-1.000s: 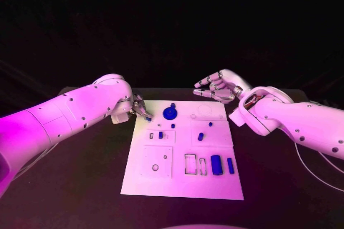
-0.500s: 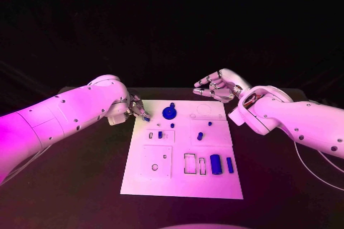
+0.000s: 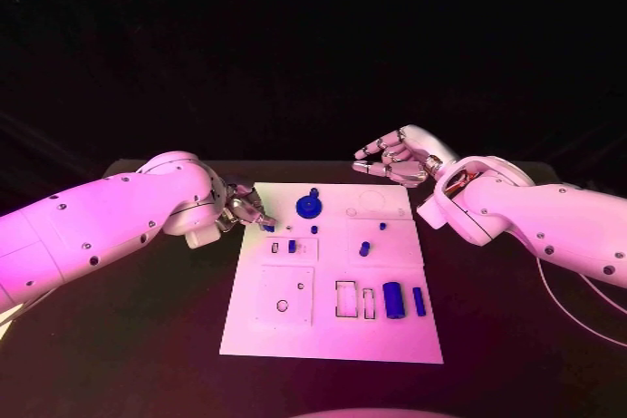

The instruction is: Assemble the parts on the task board

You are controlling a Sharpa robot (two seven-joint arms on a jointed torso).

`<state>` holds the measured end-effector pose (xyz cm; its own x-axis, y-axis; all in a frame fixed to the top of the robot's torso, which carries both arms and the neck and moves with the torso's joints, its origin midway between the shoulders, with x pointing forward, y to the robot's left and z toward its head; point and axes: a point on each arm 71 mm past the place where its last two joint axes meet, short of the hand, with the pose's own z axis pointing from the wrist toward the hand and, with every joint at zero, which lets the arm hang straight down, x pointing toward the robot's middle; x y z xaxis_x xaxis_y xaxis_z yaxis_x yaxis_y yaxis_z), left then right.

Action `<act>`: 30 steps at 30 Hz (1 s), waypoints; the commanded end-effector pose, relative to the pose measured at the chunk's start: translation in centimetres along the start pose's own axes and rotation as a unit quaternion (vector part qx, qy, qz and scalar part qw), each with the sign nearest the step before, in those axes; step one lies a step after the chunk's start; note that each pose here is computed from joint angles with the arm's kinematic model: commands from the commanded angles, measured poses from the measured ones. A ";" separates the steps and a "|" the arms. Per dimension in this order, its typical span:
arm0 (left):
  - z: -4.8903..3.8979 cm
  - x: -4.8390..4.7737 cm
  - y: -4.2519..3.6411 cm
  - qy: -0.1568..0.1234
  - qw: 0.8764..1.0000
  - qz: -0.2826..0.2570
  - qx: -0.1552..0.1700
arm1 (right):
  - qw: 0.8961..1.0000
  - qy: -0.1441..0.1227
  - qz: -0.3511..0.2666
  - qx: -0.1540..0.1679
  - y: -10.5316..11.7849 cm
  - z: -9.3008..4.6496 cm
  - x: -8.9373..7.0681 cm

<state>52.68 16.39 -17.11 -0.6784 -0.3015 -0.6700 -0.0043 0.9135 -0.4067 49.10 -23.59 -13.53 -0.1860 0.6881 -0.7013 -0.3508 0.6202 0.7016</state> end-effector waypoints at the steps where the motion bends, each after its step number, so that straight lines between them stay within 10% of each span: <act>1: -0.37 0.64 -0.11 -0.023 0.999 -0.004 0.026 | 1.000 0.001 -0.001 0.001 0.0 0.0 0.0; 11: -0.04 2.85 0.23 -0.030 0.999 0.003 0.042 | 1.000 0.002 0.013 0.007 -0.1 0.0 0.0; 30: 0.18 3.57 -0.01 -0.029 0.997 0.070 0.028 | 1.000 0.002 0.013 0.007 -0.1 0.0 0.1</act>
<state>50.50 15.36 -19.50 -0.6188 -0.2447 -0.7465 0.1031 0.9167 -0.3860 49.14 -23.73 -13.64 -0.1933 0.7059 -0.6814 -0.3308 0.6070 0.7226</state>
